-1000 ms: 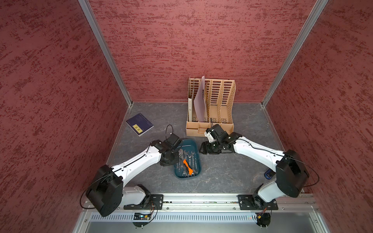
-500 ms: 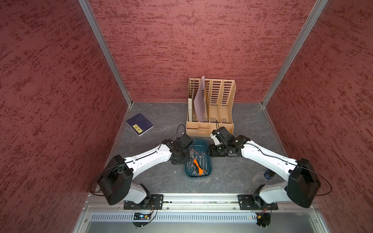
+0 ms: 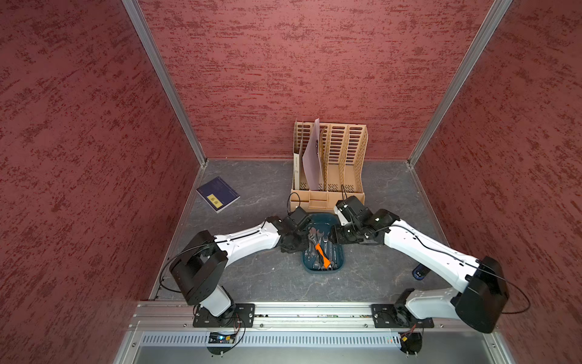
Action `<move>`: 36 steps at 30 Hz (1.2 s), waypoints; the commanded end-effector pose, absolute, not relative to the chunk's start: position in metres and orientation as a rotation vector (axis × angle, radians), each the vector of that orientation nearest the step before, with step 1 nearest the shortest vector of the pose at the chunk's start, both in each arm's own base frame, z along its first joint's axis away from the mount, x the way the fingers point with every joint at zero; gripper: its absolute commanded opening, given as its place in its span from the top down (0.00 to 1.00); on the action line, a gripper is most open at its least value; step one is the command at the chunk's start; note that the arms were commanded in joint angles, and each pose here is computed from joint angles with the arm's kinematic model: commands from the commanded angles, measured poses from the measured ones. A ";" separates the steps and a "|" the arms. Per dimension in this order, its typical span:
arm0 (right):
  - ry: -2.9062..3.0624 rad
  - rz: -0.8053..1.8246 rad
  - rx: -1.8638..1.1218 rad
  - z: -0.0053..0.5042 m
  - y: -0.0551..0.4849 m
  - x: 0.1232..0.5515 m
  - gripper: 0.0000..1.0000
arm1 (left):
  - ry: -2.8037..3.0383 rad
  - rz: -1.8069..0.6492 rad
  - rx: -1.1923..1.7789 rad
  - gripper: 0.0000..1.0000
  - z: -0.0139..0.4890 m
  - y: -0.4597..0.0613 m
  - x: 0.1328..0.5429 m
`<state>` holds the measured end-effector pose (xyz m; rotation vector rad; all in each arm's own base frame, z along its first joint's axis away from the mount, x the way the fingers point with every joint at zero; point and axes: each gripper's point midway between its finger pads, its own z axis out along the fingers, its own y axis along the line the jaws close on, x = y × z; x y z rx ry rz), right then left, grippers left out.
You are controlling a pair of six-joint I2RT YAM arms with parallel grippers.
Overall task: Take out the wrench from the storage box
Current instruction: Move the storage box to the center of the board, then pick up the wrench from the storage box.
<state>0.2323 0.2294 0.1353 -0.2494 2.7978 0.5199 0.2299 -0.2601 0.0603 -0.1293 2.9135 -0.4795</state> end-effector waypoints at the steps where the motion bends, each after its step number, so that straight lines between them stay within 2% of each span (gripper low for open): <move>1: 2.787 0.524 -0.304 0.133 0.247 0.239 0.45 | 2.861 -0.486 -0.141 0.61 0.073 -0.249 0.236; 16: 2.896 0.236 -0.462 0.073 0.280 0.248 0.40 | 2.608 -0.495 -0.376 0.48 0.128 -0.150 0.242; 24: 2.930 0.154 -0.514 0.049 0.286 0.247 0.41 | 2.589 -0.504 -0.414 0.48 0.129 -0.136 0.238; 36: 2.960 -0.033 -0.526 0.024 0.279 0.255 0.51 | 2.601 -0.514 -0.424 0.48 0.121 -0.135 0.235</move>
